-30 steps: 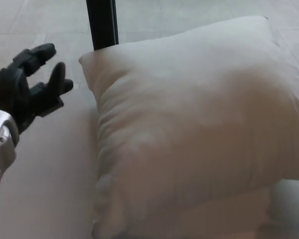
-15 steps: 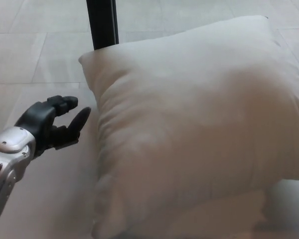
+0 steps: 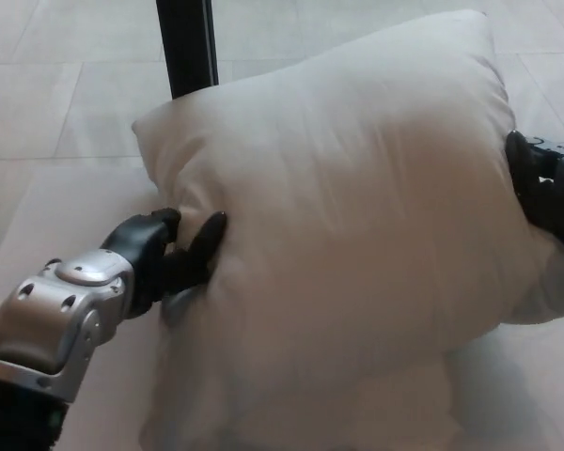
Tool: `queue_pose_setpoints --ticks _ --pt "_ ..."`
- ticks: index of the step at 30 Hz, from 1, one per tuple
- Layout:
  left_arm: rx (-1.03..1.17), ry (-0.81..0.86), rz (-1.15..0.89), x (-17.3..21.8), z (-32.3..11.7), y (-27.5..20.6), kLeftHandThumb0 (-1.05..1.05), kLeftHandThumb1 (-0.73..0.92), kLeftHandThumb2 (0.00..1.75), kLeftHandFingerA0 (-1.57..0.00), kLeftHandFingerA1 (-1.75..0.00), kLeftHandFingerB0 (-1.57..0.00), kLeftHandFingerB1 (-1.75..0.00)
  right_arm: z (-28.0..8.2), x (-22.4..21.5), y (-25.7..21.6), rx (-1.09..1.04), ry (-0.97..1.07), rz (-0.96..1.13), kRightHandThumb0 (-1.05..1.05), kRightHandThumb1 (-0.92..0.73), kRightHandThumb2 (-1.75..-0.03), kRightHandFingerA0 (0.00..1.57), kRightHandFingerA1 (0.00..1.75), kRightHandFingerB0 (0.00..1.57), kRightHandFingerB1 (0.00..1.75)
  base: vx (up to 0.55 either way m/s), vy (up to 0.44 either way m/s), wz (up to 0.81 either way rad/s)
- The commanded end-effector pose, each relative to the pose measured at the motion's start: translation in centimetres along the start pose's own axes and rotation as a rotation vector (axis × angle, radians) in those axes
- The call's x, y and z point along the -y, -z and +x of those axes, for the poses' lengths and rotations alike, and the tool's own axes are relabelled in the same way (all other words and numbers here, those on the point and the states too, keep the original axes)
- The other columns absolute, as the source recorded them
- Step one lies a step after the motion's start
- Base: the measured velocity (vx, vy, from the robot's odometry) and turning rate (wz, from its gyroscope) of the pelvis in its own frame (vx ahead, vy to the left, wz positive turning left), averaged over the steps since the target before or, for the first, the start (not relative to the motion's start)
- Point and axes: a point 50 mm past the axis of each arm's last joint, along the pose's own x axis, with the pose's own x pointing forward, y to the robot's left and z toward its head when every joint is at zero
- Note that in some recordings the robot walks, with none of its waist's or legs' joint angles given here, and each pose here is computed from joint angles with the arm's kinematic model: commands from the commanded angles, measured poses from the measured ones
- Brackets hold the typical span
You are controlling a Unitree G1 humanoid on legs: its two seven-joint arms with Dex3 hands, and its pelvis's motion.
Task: The robot uses its left hand to press on the left side of the pillow kept in the middle of the desk and uses its right hand to lift up and the right side of the pillow and turn it over
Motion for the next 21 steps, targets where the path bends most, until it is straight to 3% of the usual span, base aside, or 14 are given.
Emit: queue_pose_setpoints --ticks 1,2,4,5,7,8,9,11,13,16,17,18,21 --pt "0.0 -0.001 -0.039 1.5 0.4 -1.3 -1.03 0.85 0.67 -0.28 -0.52 0.0 -0.01 0.5 -2.9 -0.5 -0.015 -0.103 0.049 -0.97 -0.87 -0.67 0.48 0.45 0.29 0.31 0.0 0.0 0.0" --pt "0.0 0.01 -0.089 2.1 0.9 -1.6 -1.05 0.85 0.67 -0.32 -0.56 0.0 -0.02 0.6 -3.4 -1.0 0.002 -0.112 0.077 -0.95 -0.66 -1.09 0.41 0.57 0.24 0.45 0.0 0.0 0.0" --pt "0.004 0.008 -0.115 2.2 0.9 -1.6 -1.04 0.84 0.64 -0.27 -0.53 0.0 -0.01 0.7 -4.1 -1.4 0.007 -0.12 0.071 -0.96 -0.66 -1.09 0.42 0.56 0.24 0.45 0.0 0.0 0.0" --pt "0.025 0.019 -0.095 3.0 1.0 -1.6 -0.97 0.66 1.01 -0.11 -0.56 0.0 0.0 0.8 -4.9 -2.0 0.03 -0.158 0.062 -1.02 -0.88 -0.67 0.43 0.48 0.29 0.32 0.0 0.0 0.0" --pt "0.019 0.024 -0.104 3.3 1.1 -1.4 -1.0 0.7 1.07 -0.14 -0.58 0.0 0.0 0.7 -5.4 -2.3 0.039 -0.161 0.039 -1.01 -0.88 -0.67 0.45 0.48 0.3 0.32 0.0 0.0 0.0" --pt "0.013 0.023 -0.105 3.5 1.2 -1.3 -0.95 0.68 1.05 -0.14 -0.57 0.0 -0.03 0.7 -5.5 -2.5 0.042 -0.167 0.026 -0.99 -0.89 -0.67 0.45 0.48 0.3 0.32 0.0 0.0 0.0" --pt "0.006 0.021 -0.108 3.6 1.2 -1.0 -0.92 0.65 0.97 -0.25 -0.62 0.0 0.0 0.7 -5.8 -2.7 0.052 -0.175 0.003 -0.99 -0.88 -0.67 0.46 0.49 0.31 0.32 0.0 0.0 0.0" --pt "-0.001 0.019 -0.098 3.8 1.4 -0.4 -0.86 0.63 0.92 -0.11 -0.56 0.0 0.0 0.7 -6.3 -2.9 0.056 -0.173 -0.006 -0.99 -0.86 -0.67 0.48 0.49 0.33 0.33 0.0 0.0 0.0" --pt "-0.003 0.013 -0.079 4.0 1.5 0.0 -0.87 0.61 1.0 -0.18 -0.61 0.0 -0.1 0.7 -6.8 -3.2 0.072 -0.184 -0.009 -0.98 -0.82 -0.66 0.44 0.5 0.35 0.35 0.0 0.0 0.0" --pt "-0.008 0.008 -0.051 4.3 1.6 0.5 -0.87 0.61 1.0 -0.18 -0.61 0.0 -0.1 0.6 -7.4 -3.4 0.09 -0.2 -0.007 -0.98 -0.82 -0.66 0.44 0.5 0.35 0.35 0.0 0.0 0.0" --pt "-0.049 0.032 -0.086 4.9 1.9 1.1 -0.79 0.7 0.61 -0.2 -0.54 0.0 -0.04 0.4 -8.7 -4.0 0.138 -0.253 -0.106 -0.96 -0.64 -1.07 0.42 0.58 0.26 0.45 0.0 0.0 0.0" --pt "-0.041 0.042 -0.099 5.2 2.0 1.2 -0.85 0.53 0.79 -0.18 -0.59 0.0 -0.01 0.2 -9.3 -4.1 0.141 -0.263 -0.121 -0.95 -0.63 -1.07 0.44 0.57 0.26 0.46 0.0 0.0 0.0" --pt "-0.07 0.034 -0.025 5.9 2.3 1.4 -0.9 0.59 0.93 -0.26 -0.63 0.0 -0.04 0.1 -11.2 -4.2 0.145 -0.321 -0.182 -0.98 -0.62 -1.07 0.41 0.57 0.23 0.44 0.0 0.0 0.0"
